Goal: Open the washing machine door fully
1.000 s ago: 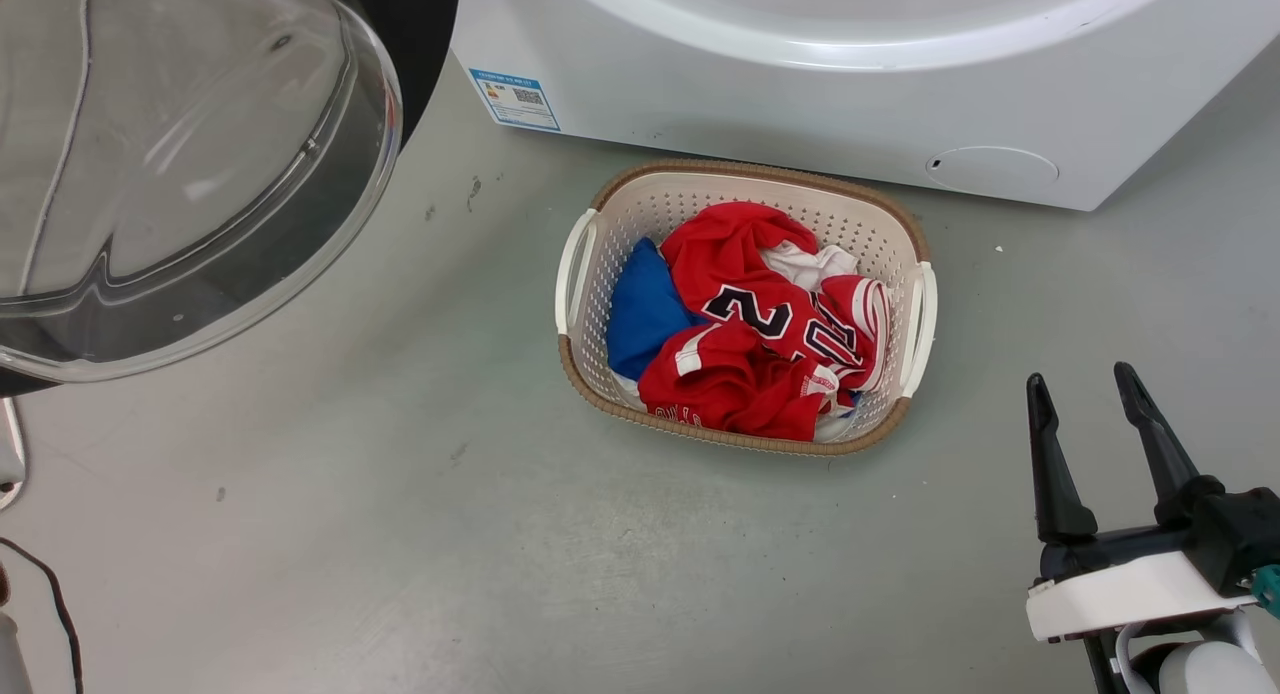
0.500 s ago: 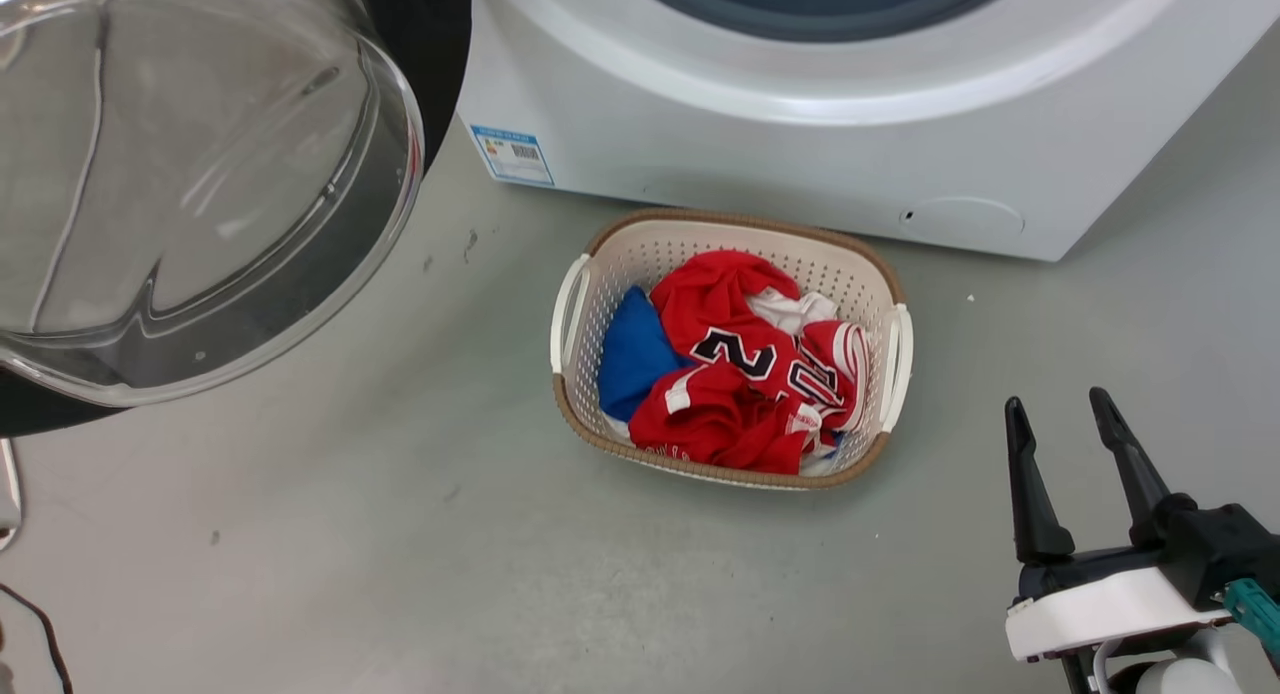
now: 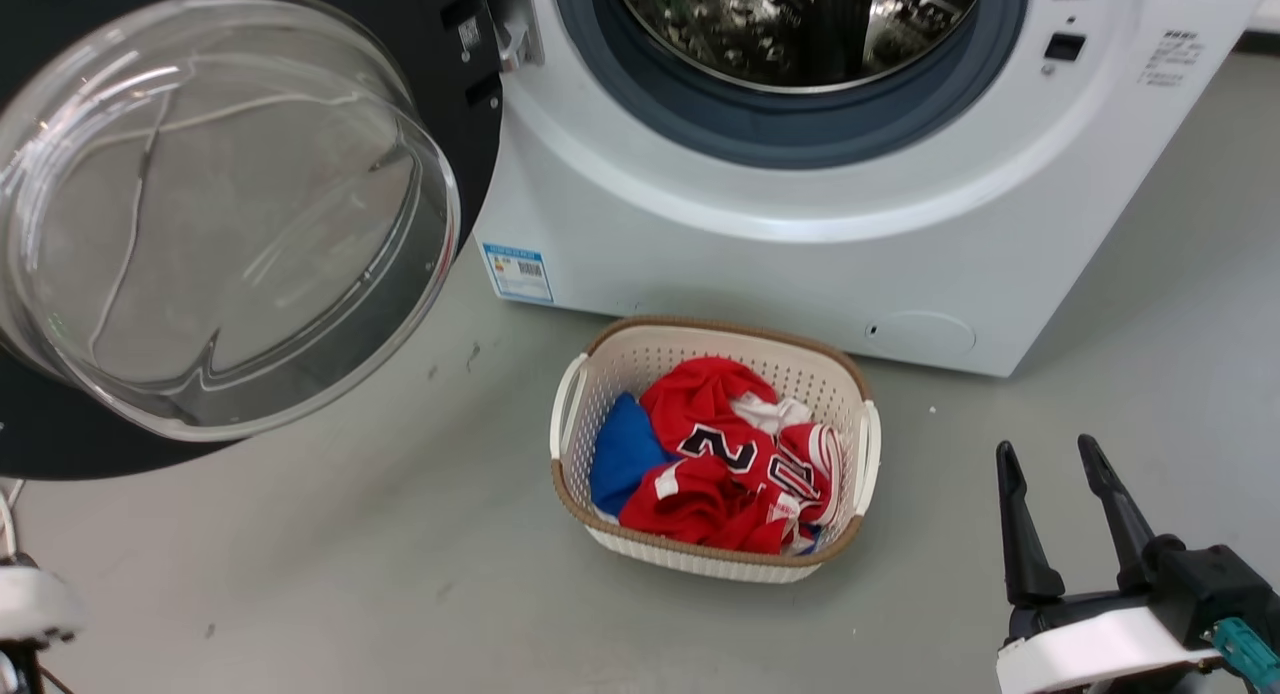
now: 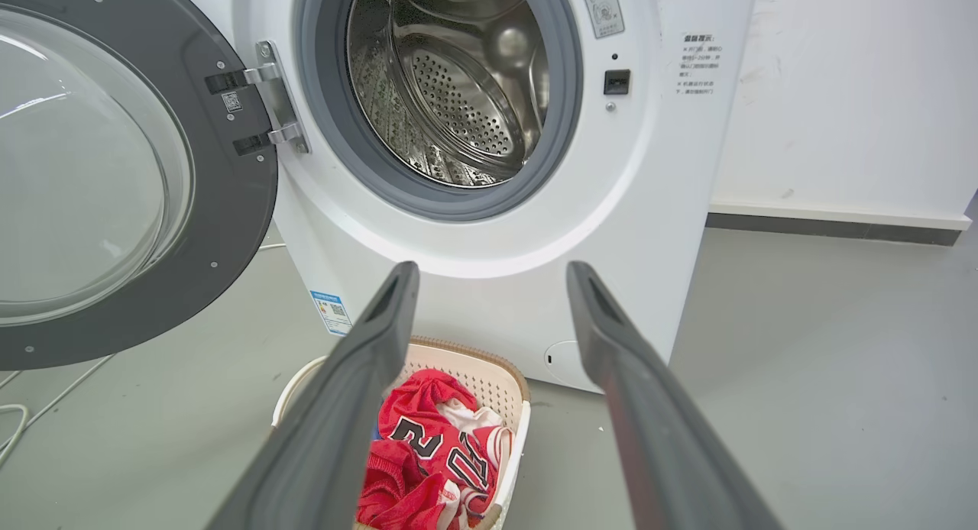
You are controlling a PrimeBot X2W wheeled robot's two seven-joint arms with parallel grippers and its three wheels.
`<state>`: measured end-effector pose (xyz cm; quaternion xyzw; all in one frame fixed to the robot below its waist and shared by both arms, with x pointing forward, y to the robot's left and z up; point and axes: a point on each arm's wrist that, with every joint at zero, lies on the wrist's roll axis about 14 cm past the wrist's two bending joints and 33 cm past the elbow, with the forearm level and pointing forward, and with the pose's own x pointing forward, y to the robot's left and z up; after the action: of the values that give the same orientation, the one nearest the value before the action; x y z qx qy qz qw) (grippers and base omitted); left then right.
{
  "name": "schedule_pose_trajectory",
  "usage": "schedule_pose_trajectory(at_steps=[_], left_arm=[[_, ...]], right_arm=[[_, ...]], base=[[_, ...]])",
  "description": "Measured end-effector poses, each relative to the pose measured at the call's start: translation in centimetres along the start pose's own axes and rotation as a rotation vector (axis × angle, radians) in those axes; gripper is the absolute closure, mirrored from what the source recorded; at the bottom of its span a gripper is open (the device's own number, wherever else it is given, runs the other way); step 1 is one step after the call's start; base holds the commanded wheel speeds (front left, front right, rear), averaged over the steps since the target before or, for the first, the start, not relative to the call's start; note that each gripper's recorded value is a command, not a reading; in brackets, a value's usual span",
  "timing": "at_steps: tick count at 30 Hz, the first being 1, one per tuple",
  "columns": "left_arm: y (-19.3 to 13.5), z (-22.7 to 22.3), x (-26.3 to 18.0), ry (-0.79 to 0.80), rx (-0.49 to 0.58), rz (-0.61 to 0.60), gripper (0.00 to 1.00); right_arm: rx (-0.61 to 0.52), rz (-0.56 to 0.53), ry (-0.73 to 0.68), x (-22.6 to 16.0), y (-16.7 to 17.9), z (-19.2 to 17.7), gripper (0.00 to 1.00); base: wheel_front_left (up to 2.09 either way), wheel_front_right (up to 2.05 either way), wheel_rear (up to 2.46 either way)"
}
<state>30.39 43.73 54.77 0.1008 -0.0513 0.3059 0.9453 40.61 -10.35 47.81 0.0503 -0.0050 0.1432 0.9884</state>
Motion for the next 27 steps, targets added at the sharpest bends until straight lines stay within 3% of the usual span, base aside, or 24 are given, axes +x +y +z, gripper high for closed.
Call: schedule_pose_trajectory(at_steps=[12,27], left_arm=[[-4.7,2.3,-5.5,-0.076,-0.065,-0.148,1.0],[-16.8,2.5,-11.0,-0.041,-0.205,-0.48,1.0]], right_arm=[[-0.004,-0.036,-0.075,-3.0,-0.4,3.0,0.0],[0.004,-0.109,-0.133,-6.8,-1.8,4.9,0.0]], base=[[0.0,0.0,0.0],[0.0,0.0,0.0]])
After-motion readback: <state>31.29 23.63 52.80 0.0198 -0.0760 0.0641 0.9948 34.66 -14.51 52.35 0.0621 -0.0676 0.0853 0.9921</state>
